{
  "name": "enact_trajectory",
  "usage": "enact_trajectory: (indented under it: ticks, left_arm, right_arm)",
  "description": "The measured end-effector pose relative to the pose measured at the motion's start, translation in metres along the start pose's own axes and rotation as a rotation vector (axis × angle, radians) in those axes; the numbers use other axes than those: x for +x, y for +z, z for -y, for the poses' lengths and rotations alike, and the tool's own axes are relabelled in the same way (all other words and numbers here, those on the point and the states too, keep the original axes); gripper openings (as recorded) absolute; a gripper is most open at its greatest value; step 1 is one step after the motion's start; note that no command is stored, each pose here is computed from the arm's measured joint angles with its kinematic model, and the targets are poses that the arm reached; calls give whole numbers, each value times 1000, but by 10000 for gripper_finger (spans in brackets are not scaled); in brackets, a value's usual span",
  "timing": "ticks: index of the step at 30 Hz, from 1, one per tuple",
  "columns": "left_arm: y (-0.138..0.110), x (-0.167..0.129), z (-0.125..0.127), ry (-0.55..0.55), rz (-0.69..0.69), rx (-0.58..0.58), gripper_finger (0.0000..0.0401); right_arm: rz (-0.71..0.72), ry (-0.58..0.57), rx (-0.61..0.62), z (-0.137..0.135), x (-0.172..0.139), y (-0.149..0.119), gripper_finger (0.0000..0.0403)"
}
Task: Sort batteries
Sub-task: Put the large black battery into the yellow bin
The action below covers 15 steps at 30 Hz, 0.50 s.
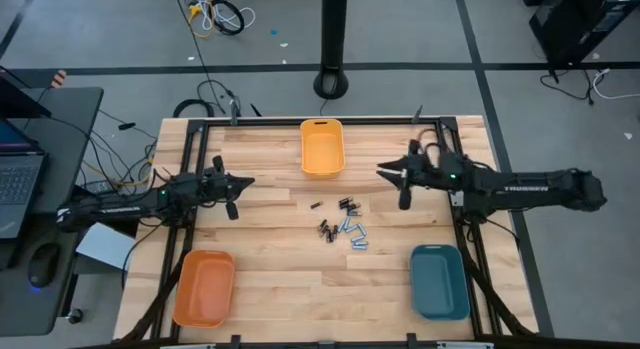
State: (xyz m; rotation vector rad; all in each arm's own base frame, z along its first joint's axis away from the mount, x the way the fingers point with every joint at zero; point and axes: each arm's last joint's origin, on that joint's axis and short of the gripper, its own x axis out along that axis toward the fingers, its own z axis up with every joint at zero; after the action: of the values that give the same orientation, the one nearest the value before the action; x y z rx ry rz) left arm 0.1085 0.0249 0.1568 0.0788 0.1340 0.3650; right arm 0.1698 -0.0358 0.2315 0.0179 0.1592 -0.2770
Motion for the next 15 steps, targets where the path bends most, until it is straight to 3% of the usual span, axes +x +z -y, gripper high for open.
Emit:
enact_trajectory:
  ticks: [6, 10, 15]
  left_arm:
    - [2, 1, 0, 2, 13, -3, 12]
    - [0, 1, 0, 2, 2, -5, 12]
    - [1, 1, 0, 2, 4, -35, 12]
  right_arm:
    - [-226, 56, 69, -7, 33, 11, 172]
    - [-407, 90, 85, -15, 52, -1, 208]
    - [-531, 153, 68, -30, 69, -20, 243]
